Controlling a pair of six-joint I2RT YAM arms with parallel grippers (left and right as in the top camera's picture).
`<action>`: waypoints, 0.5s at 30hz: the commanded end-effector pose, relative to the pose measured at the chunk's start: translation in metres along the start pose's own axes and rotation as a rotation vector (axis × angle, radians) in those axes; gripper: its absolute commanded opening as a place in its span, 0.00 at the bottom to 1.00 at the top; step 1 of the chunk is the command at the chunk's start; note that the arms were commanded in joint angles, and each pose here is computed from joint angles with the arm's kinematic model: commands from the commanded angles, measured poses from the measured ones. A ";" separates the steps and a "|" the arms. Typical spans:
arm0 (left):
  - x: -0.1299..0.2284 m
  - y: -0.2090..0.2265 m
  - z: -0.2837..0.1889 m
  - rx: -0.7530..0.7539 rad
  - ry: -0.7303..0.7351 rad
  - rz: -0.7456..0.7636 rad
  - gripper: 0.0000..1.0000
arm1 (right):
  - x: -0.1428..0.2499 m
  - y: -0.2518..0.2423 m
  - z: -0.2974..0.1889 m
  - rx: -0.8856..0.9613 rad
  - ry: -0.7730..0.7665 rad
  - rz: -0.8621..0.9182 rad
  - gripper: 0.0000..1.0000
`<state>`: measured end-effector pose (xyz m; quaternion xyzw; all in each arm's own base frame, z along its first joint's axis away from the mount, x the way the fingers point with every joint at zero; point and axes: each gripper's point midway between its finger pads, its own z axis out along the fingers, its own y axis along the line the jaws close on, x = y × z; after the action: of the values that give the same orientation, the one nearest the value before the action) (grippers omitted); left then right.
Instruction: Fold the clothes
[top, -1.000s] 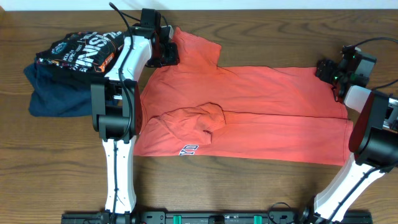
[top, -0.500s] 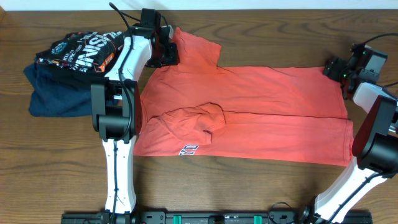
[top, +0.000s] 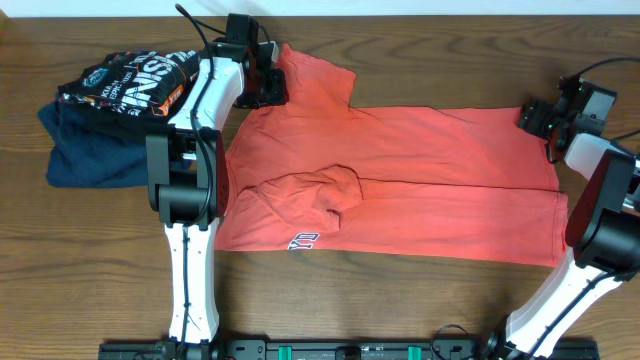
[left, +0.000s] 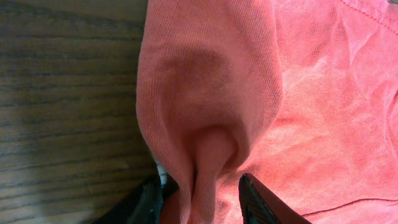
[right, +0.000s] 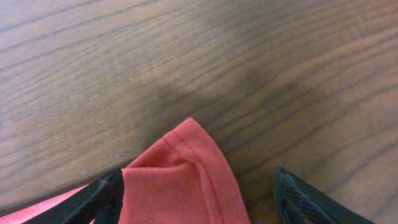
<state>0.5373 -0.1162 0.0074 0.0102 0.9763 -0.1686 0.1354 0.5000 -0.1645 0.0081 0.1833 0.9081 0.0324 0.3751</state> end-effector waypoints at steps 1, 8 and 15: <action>0.024 0.025 0.020 -0.072 0.079 -0.037 0.43 | 0.006 0.010 0.007 -0.011 0.018 -0.019 0.64; 0.024 0.025 0.020 -0.072 0.079 -0.037 0.43 | 0.006 0.010 0.007 -0.010 0.018 -0.009 0.46; 0.024 0.025 0.020 -0.071 0.079 -0.037 0.43 | 0.008 -0.001 0.007 0.054 0.020 0.047 0.16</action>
<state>0.5370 -0.1158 0.0074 0.0099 0.9766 -0.1674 0.1347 0.5005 -0.1593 0.0053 0.1879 0.9094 0.0316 0.3696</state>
